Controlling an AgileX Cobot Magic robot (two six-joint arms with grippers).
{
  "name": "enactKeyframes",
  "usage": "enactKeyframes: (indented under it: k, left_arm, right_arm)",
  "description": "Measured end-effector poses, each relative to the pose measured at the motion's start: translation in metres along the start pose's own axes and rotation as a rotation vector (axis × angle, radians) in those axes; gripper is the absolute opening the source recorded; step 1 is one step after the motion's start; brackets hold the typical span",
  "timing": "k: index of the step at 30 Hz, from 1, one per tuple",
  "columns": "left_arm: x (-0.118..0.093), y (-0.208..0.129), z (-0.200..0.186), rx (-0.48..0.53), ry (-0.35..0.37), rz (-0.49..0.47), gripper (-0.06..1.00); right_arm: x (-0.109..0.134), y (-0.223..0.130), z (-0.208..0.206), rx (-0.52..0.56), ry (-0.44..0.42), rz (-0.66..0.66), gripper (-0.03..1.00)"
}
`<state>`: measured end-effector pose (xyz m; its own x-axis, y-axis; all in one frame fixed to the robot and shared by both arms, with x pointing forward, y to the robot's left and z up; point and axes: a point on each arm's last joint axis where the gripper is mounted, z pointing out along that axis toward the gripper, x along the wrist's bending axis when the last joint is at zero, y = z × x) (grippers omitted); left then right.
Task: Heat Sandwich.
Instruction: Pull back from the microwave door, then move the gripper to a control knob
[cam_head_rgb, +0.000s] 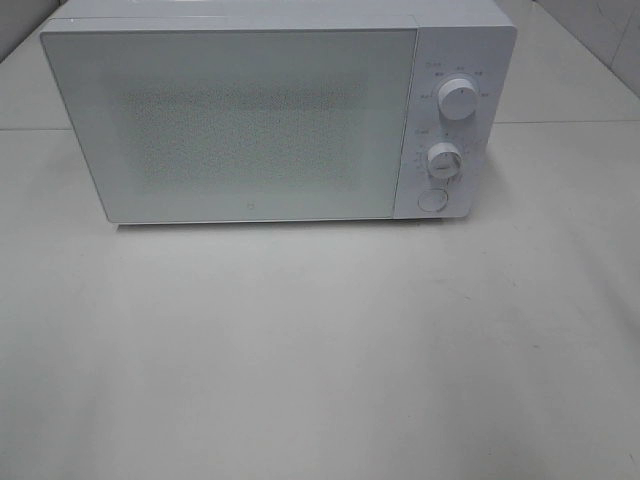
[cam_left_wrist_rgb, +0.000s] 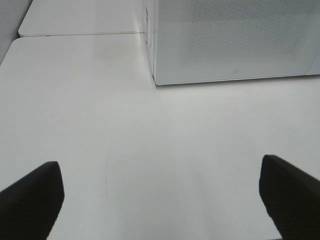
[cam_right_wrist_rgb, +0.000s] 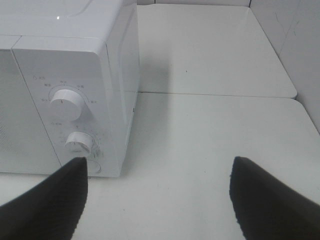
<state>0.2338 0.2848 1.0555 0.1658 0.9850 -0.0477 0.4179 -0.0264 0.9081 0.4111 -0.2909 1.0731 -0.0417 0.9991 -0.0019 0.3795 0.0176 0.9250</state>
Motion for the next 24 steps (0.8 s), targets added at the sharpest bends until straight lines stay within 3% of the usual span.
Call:
enactKeyframes:
  k: [8, 24]
  left_arm:
    - [0.000, 0.000, 0.000, 0.000, 0.000, 0.000, 0.99]
    - [0.000, 0.000, 0.000, 0.000, 0.000, 0.000, 0.99]
  right_arm:
    - [0.001, 0.000, 0.023, -0.051, 0.006, 0.014, 0.76]
    - [0.003, -0.045, 0.062, -0.232, 0.025, 0.008, 0.76]
